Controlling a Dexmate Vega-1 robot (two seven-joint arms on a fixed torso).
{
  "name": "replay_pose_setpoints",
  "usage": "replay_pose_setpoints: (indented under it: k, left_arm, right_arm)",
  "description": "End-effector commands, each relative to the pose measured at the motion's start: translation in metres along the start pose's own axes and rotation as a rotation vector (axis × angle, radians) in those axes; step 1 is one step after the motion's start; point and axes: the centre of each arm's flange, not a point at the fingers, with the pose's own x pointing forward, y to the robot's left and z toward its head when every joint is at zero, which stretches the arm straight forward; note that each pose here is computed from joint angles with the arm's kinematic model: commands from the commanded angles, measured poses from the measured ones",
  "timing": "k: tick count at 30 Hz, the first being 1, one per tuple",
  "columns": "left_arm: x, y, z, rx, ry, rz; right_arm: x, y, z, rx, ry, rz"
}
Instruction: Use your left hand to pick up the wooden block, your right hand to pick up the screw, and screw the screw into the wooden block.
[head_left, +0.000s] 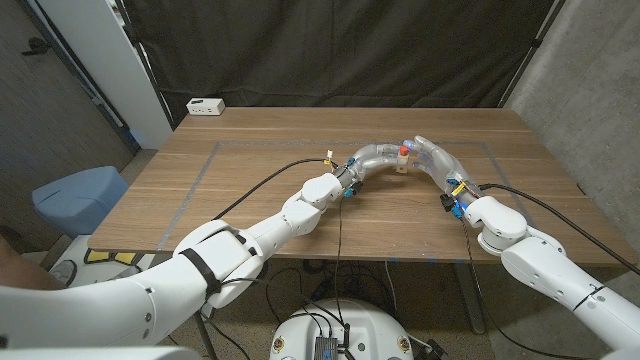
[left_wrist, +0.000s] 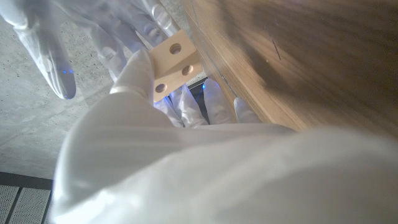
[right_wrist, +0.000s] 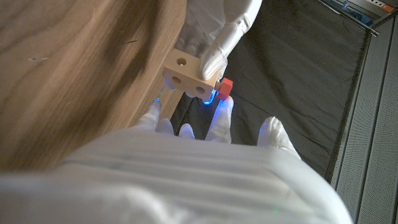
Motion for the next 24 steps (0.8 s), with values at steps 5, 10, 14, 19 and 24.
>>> replay_pose_setpoints:
  k: [5,10,14,19,24]
  left_arm:
    - [-0.0003,-0.0001,-0.0011,-0.003,0.003,0.003]
    - [-0.0005,-0.0002,-0.0011,-0.002,0.003,0.002]
    - [-0.0003,-0.0003,-0.0007,-0.002,0.001,0.002]
    - [-0.0003,-0.0005,-0.0003,-0.001,0.001,0.001]
    - [-0.0006,-0.0009,-0.0002,-0.001,0.000,0.003]
  right_arm:
    - [0.0014,-0.0002,0.0046,0.008,-0.029,-0.010]
    - [0.0019,-0.0013,0.0050,0.006,-0.028,-0.009]
    - [0.0021,-0.0020,0.0035,0.010,-0.016,-0.011]
    - [0.0019,-0.0025,0.0024,-0.001,-0.005,-0.001]
    - [0.0016,-0.0025,0.0022,0.003,-0.001,0.000]
